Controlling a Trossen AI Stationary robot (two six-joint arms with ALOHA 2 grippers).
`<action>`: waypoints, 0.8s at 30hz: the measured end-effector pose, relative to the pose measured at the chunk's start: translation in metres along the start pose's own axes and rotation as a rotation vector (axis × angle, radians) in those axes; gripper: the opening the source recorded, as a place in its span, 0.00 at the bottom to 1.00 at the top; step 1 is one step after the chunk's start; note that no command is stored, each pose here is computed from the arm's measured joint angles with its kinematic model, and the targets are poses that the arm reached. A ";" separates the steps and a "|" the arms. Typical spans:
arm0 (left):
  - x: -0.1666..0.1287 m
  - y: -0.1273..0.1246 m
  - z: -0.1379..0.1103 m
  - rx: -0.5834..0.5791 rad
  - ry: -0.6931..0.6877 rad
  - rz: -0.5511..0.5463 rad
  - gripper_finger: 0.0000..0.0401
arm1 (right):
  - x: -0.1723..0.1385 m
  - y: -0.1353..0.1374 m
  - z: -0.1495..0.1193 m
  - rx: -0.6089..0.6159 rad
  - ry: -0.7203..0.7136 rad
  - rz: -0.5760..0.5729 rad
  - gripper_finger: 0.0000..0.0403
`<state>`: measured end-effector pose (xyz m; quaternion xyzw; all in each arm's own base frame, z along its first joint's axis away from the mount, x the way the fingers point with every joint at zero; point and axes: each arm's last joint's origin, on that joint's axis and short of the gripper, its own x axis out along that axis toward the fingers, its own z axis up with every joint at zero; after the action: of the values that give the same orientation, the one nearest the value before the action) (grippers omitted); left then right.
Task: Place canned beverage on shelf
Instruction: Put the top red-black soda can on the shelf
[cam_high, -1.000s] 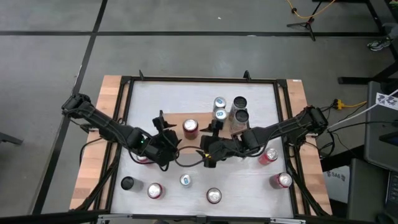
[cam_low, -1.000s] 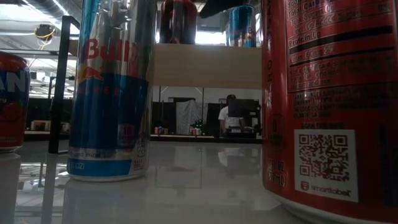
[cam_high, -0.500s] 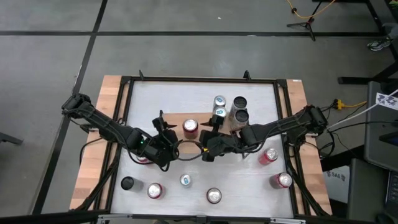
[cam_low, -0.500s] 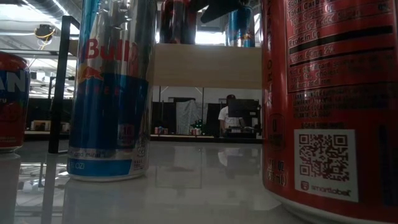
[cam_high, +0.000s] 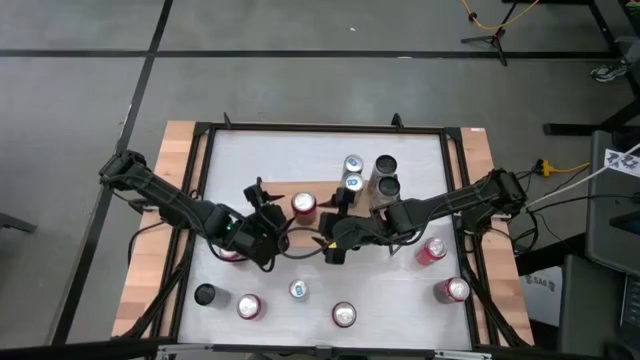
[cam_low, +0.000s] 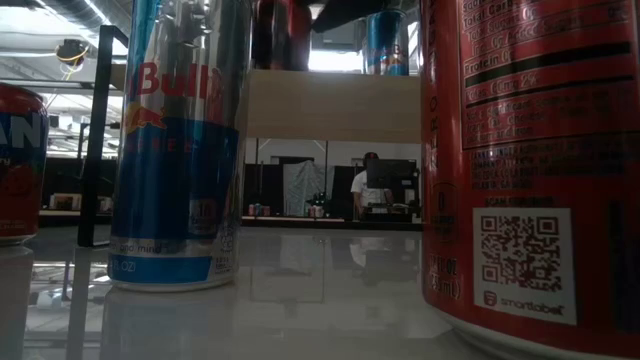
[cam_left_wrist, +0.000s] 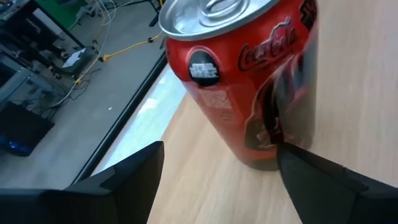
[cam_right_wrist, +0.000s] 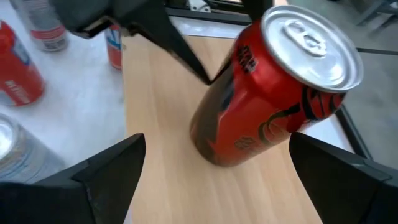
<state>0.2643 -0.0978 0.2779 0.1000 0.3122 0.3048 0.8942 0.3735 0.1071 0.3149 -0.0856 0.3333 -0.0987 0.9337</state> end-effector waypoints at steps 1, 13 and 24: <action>0.001 0.001 0.000 0.000 0.000 0.006 0.77 | 0.000 0.000 0.000 0.000 0.000 0.009 0.96; 0.009 0.009 0.000 0.103 0.030 0.061 0.77 | -0.001 0.006 0.003 0.012 -0.019 0.152 0.96; 0.004 0.006 -0.004 0.125 0.034 0.048 0.77 | -0.013 0.018 0.002 -0.016 -0.026 0.185 0.96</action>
<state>0.2612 -0.0906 0.2756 0.1577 0.3433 0.3078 0.8733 0.3668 0.1282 0.3203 -0.0631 0.3283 -0.0083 0.9424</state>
